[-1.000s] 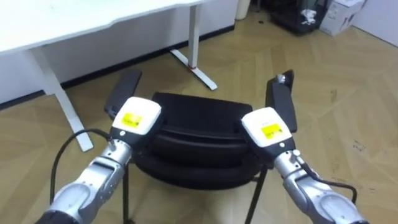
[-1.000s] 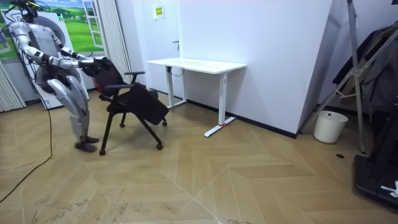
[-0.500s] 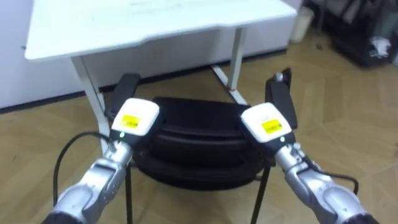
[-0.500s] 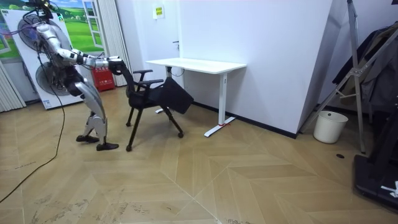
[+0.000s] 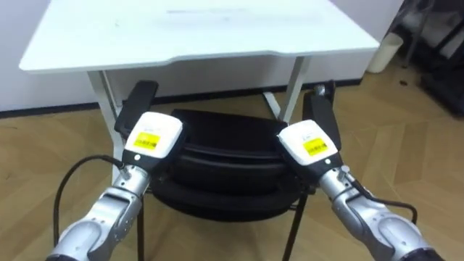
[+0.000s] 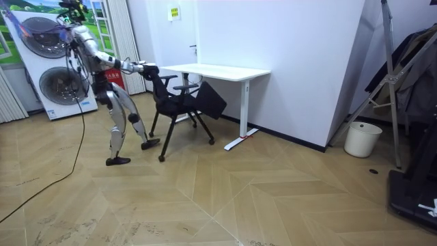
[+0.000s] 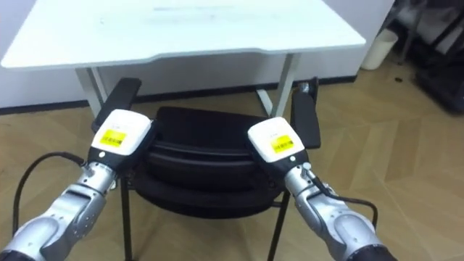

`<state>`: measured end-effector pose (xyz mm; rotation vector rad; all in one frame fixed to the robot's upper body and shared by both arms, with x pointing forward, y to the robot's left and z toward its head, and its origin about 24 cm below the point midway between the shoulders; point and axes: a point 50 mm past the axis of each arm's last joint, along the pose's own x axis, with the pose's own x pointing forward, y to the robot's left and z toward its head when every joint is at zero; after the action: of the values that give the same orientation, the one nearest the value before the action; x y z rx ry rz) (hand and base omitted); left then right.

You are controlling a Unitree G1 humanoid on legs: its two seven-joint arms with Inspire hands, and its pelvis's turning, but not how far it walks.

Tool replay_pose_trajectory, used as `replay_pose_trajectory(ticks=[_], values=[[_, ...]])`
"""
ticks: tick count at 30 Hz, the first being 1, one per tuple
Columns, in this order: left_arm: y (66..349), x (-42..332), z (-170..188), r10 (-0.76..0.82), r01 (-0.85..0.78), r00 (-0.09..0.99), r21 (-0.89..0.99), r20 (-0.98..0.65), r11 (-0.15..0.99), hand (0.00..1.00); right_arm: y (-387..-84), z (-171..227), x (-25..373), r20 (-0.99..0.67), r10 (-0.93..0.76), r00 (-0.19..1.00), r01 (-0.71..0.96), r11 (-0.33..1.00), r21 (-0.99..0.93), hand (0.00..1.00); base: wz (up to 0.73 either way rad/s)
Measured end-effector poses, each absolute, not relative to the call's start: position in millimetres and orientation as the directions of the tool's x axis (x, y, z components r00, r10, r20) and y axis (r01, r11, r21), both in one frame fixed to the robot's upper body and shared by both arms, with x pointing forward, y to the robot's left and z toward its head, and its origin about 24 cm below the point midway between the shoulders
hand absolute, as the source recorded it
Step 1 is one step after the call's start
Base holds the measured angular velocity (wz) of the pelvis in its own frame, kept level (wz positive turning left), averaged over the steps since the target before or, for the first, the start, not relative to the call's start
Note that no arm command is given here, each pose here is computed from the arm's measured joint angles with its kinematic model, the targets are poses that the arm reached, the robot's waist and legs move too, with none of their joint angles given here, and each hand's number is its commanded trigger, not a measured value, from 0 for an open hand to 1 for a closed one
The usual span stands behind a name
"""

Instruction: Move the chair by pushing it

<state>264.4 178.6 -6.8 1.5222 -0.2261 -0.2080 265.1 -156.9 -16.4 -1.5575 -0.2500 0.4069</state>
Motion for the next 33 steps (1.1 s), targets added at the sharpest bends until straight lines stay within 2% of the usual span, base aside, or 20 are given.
replay_pose_trajectory(ticks=[9, 17, 24, 27, 33], values=[[182, 271, 7, -0.258, -0.043, 0.965, 0.999, 0.049, 0.029, 1.00, -152, -6, 271, -0.057, 0.399, 0.915, -0.050, -0.027, -0.998, 1.00, -0.03], [176, 264, -5, -0.267, -0.010, 0.964, 0.999, 0.023, 0.051, 1.00, -156, -12, 267, -0.087, 0.396, 0.914, -0.065, -0.068, -0.996, 1.00, 0.03], [188, 265, -8, -0.238, 0.009, 0.971, 0.999, 0.001, 0.041, 1.00, -144, -20, 263, -0.093, 0.408, 0.908, -0.084, -0.040, -0.996, 1.00, 0.67], [187, 262, -16, -0.235, 0.037, 0.972, 0.998, -0.024, 0.053, 1.00, -144, -22, 261, -0.121, 0.423, 0.898, -0.109, -0.054, -0.993, 1.00, 0.19], [191, 263, -11, -0.241, 0.010, 0.971, 0.999, 0.000, 0.039, 1.00, -142, -16, 260, -0.141, 0.452, 0.881, -0.123, -0.069, -0.990, 1.00, 0.31]])
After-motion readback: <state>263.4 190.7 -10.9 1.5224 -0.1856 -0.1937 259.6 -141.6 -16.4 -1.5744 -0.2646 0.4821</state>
